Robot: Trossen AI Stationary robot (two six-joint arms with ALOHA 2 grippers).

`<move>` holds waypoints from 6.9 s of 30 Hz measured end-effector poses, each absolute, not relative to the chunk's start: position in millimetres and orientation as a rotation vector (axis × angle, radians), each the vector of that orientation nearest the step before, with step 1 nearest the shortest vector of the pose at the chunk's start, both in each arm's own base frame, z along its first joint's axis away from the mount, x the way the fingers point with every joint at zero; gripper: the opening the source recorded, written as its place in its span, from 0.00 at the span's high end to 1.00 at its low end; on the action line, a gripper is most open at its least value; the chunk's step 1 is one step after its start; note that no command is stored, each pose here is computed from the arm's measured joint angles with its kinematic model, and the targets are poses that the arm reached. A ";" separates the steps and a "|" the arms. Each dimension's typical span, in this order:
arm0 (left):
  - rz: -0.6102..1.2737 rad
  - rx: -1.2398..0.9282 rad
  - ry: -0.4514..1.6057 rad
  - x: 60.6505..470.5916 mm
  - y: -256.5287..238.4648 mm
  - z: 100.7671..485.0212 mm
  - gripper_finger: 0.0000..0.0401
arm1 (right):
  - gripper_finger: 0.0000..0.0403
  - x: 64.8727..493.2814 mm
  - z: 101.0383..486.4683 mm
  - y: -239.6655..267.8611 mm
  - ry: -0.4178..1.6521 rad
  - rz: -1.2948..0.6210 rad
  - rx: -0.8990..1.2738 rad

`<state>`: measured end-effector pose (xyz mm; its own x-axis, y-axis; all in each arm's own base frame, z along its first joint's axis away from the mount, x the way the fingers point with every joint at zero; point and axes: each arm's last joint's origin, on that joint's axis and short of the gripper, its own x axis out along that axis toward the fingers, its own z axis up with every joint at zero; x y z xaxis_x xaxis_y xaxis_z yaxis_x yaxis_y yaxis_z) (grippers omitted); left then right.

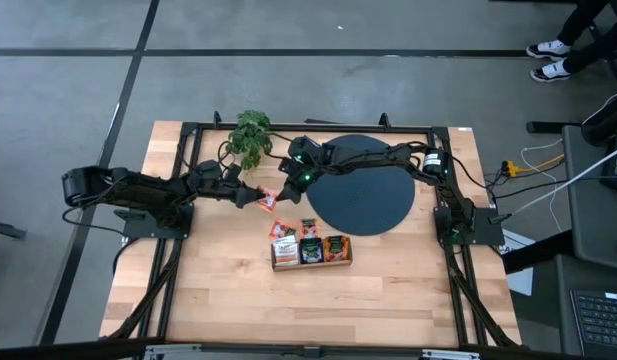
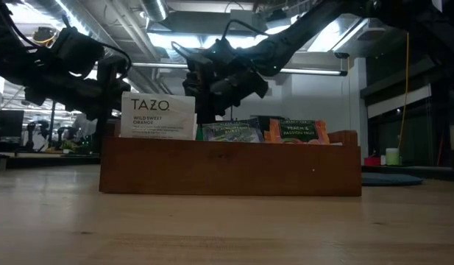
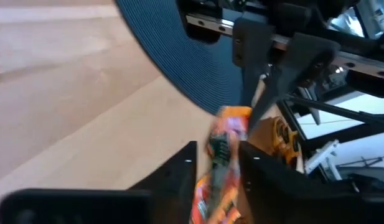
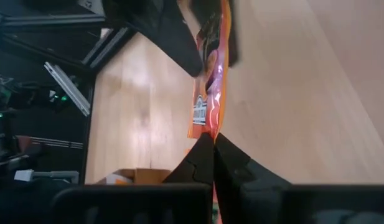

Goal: Pick & Place Tea
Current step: Put the top orange tea bag into the right section of the wooden organizer, then put the right orange tea bag into the right section of the wooden organizer

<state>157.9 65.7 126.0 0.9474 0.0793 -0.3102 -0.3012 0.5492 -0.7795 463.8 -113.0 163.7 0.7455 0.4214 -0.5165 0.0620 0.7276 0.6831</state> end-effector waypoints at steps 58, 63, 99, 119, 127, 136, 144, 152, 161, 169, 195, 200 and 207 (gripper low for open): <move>-0.219 -0.548 0.864 341.0 -1.3 239.1 0.99 | 0.89 273.5 323.0 -24.9 1.283 -1.015 0.375; -0.211 -0.547 0.899 368.0 -0.4 234.3 0.99 | 0.89 262.1 333.1 -31.9 1.237 -1.041 0.306; -0.098 -0.376 1.103 458.1 -37.2 228.2 0.99 | 0.89 177.3 281.7 -58.8 1.178 -1.150 0.428; -0.076 -0.315 1.107 463.1 -38.9 216.2 0.99 | 0.89 182.7 282.2 -60.6 1.155 -1.098 0.370; -0.109 -0.308 1.118 463.6 -38.4 212.9 0.99 | 0.89 184.6 282.8 -61.5 1.139 -1.089 0.347; -0.150 -0.342 1.132 465.4 -40.0 206.8 0.99 | 0.89 187.1 283.2 -62.1 1.123 -1.072 0.337; -0.151 -0.344 1.108 467.6 -38.1 208.0 0.99 | 0.89 187.7 283.4 -62.2 1.129 -1.055 0.319; -0.161 -0.321 1.114 466.9 -37.3 207.5 0.97 | 0.89 187.6 283.5 -62.2 1.130 -1.055 0.318; -0.157 -0.311 1.113 466.8 -36.8 207.4 0.81 | 0.89 187.6 283.5 -62.2 1.130 -1.055 0.318; -0.151 -0.309 1.121 464.3 -31.0 211.2 0.74 | 0.89 187.6 283.5 -62.2 1.132 -1.053 0.316; -0.096 -0.251 1.282 427.3 38.7 225.3 0.76 | 0.89 200.1 284.5 -61.0 1.090 -0.865 0.390; -0.080 -0.309 1.390 409.0 52.2 193.0 0.77 | 0.89 204.3 285.2 -60.0 1.070 -0.804 0.416; -0.143 -0.255 1.410 400.3 43.9 163.0 0.78 | 0.89 205.6 285.7 -60.2 1.052 -0.804 0.427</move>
<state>400.3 43.9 163.0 0.1573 -0.2496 -0.9555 -0.0521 0.9641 -0.2604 205.6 -60.2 285.7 0.2555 -0.3781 -0.8898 0.7594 0.6480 -0.0574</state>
